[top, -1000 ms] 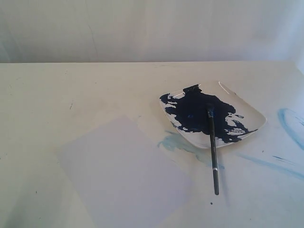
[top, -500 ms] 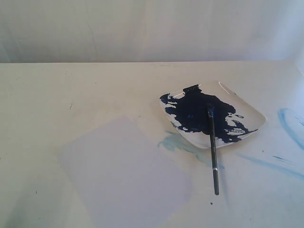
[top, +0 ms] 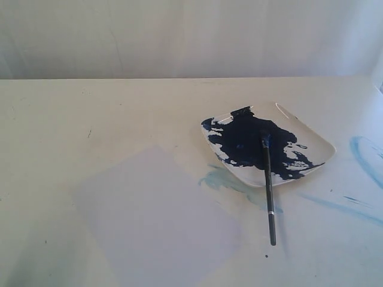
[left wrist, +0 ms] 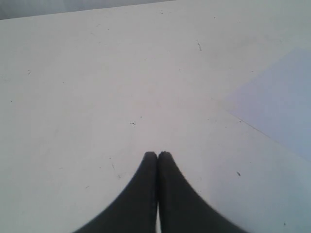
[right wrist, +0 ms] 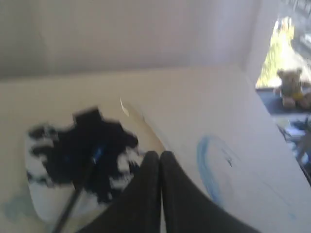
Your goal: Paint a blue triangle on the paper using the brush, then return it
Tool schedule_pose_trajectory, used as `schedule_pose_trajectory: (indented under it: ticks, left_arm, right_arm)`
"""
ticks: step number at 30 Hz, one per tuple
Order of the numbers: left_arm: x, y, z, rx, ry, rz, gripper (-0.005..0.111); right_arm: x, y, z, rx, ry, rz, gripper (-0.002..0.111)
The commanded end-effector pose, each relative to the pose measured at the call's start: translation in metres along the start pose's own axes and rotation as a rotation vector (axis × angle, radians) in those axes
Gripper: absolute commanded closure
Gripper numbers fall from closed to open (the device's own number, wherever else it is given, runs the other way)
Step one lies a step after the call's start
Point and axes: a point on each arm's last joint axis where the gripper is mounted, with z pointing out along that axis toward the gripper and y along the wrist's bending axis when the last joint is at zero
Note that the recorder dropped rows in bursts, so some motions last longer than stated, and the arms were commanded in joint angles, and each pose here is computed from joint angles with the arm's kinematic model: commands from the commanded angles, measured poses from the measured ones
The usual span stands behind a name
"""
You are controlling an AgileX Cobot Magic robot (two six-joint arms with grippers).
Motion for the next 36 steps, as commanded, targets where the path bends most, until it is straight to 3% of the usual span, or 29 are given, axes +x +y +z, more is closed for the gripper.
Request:
schedule_pose_trajectory:
  ticks: [1, 4, 7, 17, 23, 27, 31, 36]
  left_arm:
    - [0.001, 0.000, 0.000, 0.001, -0.004, -0.007, 0.107]
    - [0.001, 0.000, 0.000, 0.001, -0.004, -0.007, 0.107]
    - [0.001, 0.000, 0.000, 0.001, -0.004, -0.007, 0.107]
    - [0.001, 0.000, 0.000, 0.001, -0.004, -0.007, 0.107]
    - [0.001, 0.000, 0.000, 0.001, -0.004, -0.007, 0.107]
    - [0.001, 0.000, 0.000, 0.001, -0.004, -0.007, 0.107]
    - [0.001, 0.000, 0.000, 0.001, -0.004, -0.007, 0.107]
    - [0.001, 0.000, 0.000, 0.001, -0.004, -0.007, 0.107]
  right_arm:
    - [-0.022, 0.016, 0.060, -0.293, 0.460, -0.472, 0.108]
    - [-0.018, 0.037, 0.086, -0.727, 0.491, -0.971, 0.108]
    - [-0.008, 0.052, 0.108, -0.943, 0.327, -1.355, 0.108]
    - [0.016, 0.086, 0.150, -0.944, 0.295, -1.838, 0.108]
    - [0.032, 0.106, 0.161, -0.995, 0.335, -2.052, 0.108]
    - [0.039, 0.120, 0.166, -0.990, 0.308, -2.185, 0.097]
    - [0.042, 0.134, 0.173, -0.958, 0.232, -2.223, 0.082]
    - [0.053, 0.137, 0.178, -1.052, 0.224, -2.316, 0.074]
